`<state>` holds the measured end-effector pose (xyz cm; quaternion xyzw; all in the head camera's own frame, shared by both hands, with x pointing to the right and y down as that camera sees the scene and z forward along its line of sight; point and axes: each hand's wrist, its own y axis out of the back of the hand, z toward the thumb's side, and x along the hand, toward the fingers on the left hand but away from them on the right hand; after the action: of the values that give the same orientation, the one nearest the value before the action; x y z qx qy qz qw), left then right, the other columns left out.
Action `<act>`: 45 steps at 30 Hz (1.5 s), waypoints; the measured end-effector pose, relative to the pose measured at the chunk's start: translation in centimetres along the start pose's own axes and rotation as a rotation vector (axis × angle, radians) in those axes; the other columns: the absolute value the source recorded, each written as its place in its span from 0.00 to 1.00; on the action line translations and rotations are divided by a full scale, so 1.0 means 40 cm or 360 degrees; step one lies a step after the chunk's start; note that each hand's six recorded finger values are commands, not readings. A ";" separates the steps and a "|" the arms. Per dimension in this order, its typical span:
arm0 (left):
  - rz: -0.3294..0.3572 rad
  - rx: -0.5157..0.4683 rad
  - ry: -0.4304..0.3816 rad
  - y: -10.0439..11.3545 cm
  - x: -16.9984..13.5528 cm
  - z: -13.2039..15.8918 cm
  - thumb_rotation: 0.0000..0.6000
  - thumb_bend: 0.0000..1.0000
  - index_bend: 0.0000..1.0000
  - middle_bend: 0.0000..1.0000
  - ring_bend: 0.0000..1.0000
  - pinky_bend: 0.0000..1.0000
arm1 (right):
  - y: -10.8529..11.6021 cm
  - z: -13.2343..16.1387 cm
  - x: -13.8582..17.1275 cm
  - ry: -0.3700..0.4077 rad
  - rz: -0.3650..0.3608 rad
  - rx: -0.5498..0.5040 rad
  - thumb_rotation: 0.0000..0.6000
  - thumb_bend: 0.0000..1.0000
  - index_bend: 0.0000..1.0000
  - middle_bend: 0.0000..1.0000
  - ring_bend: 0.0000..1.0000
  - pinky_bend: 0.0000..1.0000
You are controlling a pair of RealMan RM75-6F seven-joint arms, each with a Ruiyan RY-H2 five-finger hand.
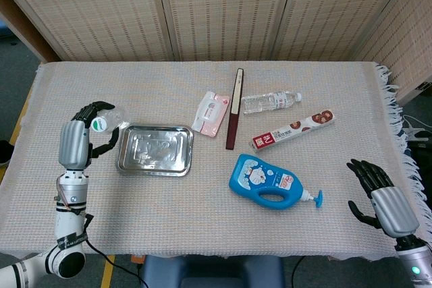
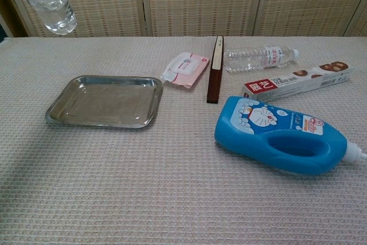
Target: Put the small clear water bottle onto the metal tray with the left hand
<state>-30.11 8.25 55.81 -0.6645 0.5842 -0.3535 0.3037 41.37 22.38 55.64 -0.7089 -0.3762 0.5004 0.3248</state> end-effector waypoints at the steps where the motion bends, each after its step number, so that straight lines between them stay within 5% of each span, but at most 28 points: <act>1: -0.0012 0.0005 -0.0001 -0.001 -0.006 0.001 1.00 0.59 0.53 0.55 0.52 0.65 | -0.001 0.000 0.000 0.0000 0.0003 0.0000 1.00 0.15 0.07 0.03 0.00 0.09; 13: -0.0246 0.0027 0.0173 -0.128 -0.101 -0.095 1.00 0.59 0.53 0.55 0.52 0.65 | -0.002 -0.001 -0.001 -0.0007 0.0005 0.0004 1.00 0.15 0.07 0.03 0.00 0.09; 23: -0.0018 0.0065 0.0028 -0.020 -0.017 -0.025 1.00 0.58 0.53 0.55 0.53 0.65 | -0.003 0.001 -0.001 0.0000 0.0006 0.0005 1.00 0.15 0.07 0.03 0.00 0.09; 27: -0.0025 0.0071 0.0011 -0.007 -0.018 -0.015 1.00 0.58 0.53 0.55 0.53 0.65 | -0.007 0.000 -0.001 -0.0004 0.0014 0.0010 1.00 0.15 0.07 0.03 0.00 0.09; 40: -0.0494 0.0048 0.0171 -0.171 -0.068 -0.093 1.00 0.58 0.50 0.51 0.50 0.64 | -0.021 -0.003 -0.011 -0.0018 0.0050 0.0028 1.00 0.15 0.07 0.03 0.00 0.09; 45: -0.0587 -0.0072 0.0247 -0.214 -0.043 -0.101 1.00 0.58 0.49 0.51 0.50 0.64 | -0.021 -0.003 -0.014 -0.0022 0.0041 0.0030 1.00 0.15 0.07 0.03 0.00 0.09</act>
<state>-28.76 11.12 64.88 -0.7376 0.4821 -0.4401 0.1727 41.19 22.33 56.63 -0.7071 -0.3644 0.5131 0.3224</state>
